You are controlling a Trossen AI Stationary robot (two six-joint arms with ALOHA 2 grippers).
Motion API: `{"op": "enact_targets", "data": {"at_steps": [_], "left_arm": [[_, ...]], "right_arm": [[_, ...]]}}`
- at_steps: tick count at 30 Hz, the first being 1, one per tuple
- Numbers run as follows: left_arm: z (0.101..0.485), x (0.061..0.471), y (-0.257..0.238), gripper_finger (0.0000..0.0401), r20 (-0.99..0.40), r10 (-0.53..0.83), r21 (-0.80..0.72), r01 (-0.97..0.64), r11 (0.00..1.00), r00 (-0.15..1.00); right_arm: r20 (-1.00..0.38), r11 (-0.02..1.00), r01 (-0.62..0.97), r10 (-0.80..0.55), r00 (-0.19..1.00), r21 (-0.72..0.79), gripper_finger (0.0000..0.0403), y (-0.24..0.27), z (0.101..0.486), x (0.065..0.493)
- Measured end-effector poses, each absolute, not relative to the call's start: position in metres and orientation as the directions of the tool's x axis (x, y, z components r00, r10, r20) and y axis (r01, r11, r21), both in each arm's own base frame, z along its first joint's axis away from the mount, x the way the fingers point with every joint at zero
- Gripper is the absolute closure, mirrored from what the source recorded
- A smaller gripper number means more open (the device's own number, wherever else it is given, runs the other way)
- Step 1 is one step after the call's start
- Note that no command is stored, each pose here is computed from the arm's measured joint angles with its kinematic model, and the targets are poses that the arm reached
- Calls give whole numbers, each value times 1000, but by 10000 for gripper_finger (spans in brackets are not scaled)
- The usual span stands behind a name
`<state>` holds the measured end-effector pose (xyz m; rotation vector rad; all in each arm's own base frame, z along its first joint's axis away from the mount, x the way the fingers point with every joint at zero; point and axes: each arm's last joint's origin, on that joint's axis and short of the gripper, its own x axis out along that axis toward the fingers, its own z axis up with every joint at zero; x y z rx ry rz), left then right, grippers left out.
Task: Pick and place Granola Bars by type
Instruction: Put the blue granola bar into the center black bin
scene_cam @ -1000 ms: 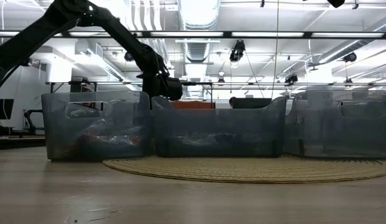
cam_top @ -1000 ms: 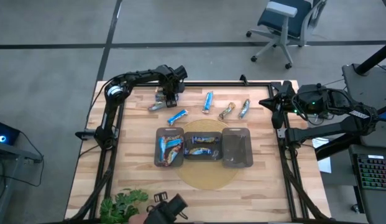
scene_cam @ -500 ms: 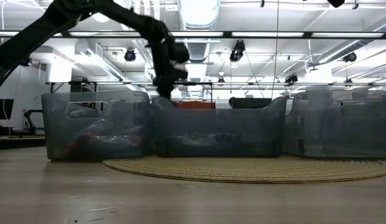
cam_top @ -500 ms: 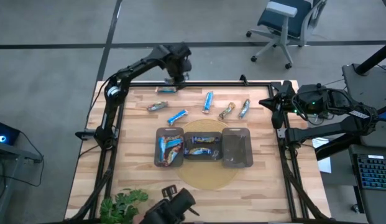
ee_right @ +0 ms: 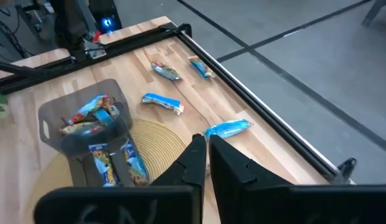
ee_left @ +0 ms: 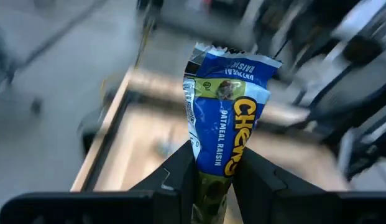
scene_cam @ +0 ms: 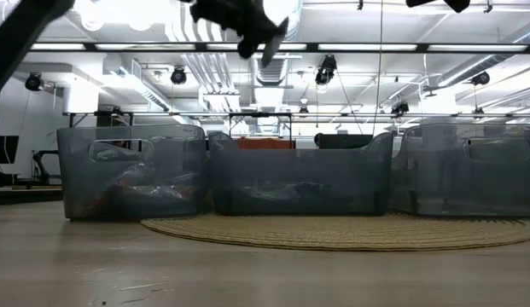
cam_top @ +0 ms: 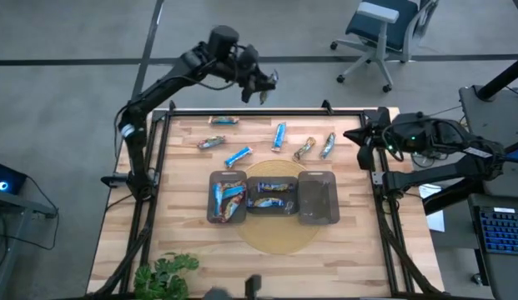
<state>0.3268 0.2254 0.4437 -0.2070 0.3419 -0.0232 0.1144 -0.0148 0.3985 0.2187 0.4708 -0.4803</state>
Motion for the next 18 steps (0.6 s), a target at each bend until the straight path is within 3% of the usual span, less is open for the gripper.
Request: {"op": "enact_targets", "data": {"at_steps": [7,12,18], "left_arm": [[486,316,189,323,-15,-178,-132,175,976,984],[486,316,173,323,61,-212,-136,218,966,975],[485,324,155,323,109,-270,-137,283,949,957]], "right_arm": [[-417,870,472,-378,826,146,335,-15,404,136],[-412,873,462,-367,834,156,266,-15,403,150],[-315,874,440,-367,875,206,193,-16,411,168]]}}
